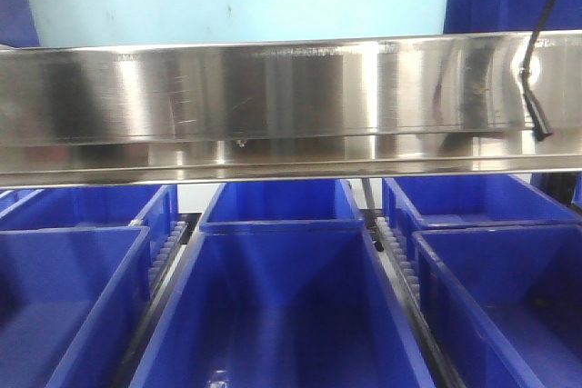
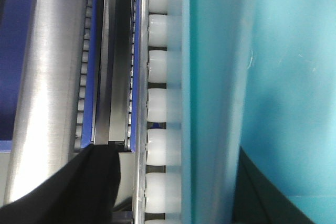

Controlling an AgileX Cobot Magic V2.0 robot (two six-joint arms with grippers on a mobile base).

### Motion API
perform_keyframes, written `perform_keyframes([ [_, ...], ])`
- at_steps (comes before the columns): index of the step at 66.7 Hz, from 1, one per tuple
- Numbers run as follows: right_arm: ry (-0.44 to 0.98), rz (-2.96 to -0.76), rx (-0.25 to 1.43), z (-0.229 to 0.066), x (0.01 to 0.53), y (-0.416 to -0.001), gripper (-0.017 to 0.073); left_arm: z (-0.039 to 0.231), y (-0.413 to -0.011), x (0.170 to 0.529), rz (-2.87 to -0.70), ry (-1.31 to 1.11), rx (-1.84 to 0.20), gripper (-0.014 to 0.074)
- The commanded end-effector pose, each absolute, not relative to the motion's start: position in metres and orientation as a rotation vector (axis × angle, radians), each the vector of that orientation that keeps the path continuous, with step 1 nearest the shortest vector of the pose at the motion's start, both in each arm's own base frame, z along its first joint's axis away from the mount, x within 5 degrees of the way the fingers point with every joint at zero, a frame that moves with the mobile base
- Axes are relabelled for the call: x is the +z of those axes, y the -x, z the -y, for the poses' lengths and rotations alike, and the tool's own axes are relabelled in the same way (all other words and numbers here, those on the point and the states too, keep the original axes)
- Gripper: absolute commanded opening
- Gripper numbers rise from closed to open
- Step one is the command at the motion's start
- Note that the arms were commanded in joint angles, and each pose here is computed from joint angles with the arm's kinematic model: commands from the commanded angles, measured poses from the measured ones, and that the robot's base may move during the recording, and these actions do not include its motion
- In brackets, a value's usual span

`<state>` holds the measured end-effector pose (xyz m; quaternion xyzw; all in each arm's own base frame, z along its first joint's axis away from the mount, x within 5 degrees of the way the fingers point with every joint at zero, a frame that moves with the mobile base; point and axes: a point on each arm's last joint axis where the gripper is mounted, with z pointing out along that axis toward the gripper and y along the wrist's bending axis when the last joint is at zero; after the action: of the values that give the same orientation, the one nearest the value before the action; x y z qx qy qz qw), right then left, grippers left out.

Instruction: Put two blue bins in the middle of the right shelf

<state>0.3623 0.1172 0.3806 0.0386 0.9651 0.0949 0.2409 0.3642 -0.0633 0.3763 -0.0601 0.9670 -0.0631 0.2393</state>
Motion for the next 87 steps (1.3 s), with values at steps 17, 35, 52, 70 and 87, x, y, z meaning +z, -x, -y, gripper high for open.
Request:
perform_keyframes([
  [17,-0.101,-2.622,0.255,-0.114,0.385,-0.360,0.0360,0.061,-0.364,0.379,-2.637,0.167,-0.175,0.0293],
  [35,-0.103,-2.625,0.272,-0.116,0.384,-0.360,0.0316,0.068,-0.366,0.374,-2.659,0.156,-0.267,0.0293],
  [52,-0.103,-2.628,0.276,-0.116,0.384,-0.361,-0.0099,0.074,-0.374,0.362,-2.697,0.159,-0.329,0.0113],
  [70,-0.095,-2.628,0.274,-0.116,0.384,-0.361,-0.0165,0.075,-0.374,0.361,-2.699,0.132,-0.334,-0.0111],
  [87,-0.096,-2.628,0.277,-0.116,0.384,-0.361,-0.0165,0.075,-0.374,0.361,-2.699,0.129,-0.337,-0.0111],
])
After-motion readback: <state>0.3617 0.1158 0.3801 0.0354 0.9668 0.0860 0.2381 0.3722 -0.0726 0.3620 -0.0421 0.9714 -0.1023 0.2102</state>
